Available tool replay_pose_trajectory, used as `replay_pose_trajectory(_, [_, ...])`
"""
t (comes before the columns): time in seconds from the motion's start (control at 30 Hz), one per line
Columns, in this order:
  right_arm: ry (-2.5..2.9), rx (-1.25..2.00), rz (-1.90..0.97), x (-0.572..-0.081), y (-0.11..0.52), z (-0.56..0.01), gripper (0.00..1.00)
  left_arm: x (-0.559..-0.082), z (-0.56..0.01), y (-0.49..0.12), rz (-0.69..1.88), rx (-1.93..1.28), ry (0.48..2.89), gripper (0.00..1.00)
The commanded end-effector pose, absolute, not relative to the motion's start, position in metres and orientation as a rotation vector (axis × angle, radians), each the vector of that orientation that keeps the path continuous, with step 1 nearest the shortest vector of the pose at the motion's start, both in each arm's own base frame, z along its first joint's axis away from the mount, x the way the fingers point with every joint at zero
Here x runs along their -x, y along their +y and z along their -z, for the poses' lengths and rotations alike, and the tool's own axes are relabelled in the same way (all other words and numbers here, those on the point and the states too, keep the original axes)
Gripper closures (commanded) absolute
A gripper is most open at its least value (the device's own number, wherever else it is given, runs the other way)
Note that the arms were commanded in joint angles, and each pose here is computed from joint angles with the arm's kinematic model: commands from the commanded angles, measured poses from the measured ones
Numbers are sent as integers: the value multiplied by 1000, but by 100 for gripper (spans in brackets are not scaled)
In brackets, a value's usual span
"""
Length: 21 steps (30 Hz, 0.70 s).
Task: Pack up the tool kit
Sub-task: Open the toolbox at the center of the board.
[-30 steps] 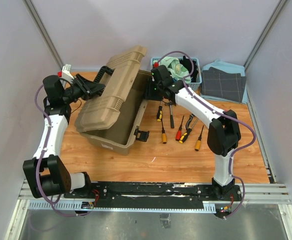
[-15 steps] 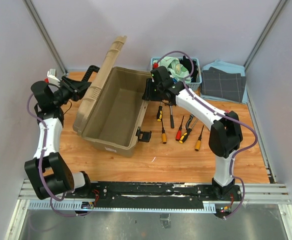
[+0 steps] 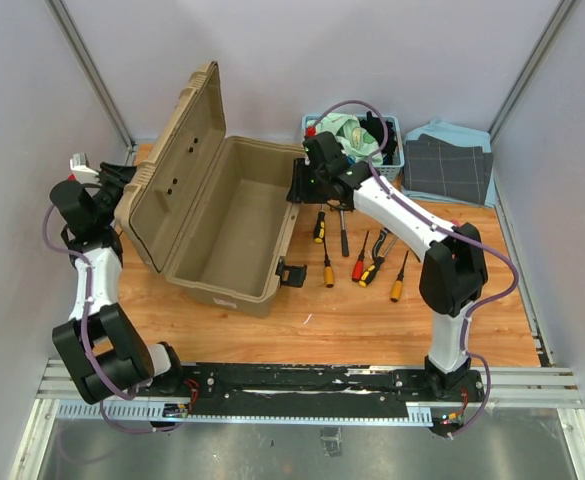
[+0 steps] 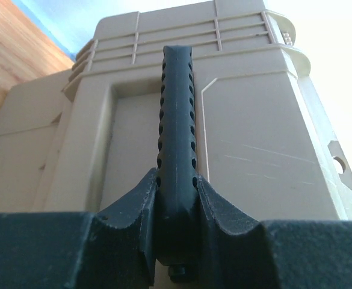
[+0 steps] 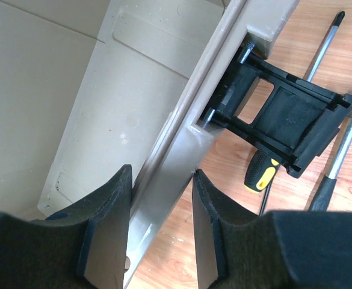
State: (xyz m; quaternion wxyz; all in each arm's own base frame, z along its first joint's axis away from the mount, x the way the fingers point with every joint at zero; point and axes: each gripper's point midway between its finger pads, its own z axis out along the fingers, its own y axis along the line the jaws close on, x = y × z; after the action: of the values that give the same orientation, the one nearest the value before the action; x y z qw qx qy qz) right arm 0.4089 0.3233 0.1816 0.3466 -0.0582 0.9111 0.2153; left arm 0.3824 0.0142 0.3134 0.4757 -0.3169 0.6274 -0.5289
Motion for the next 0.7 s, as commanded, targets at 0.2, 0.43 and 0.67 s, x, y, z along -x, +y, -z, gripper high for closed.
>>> replay_pose_trajectory(0.2, [2405, 341, -325, -448, 283, -171, 99, -372, -315, 79, 957, 784, 1326, 100])
replay_pose_trajectory(0.43, [2409, 355, -332, -460, 289, -167, 99, -356, -301, 92, 854, 798, 1319, 92])
replay_pose_trajectory(0.67, [2428, 371, -332, -455, 288, -159, 99, -353, -273, 96, 839, 830, 1347, 34])
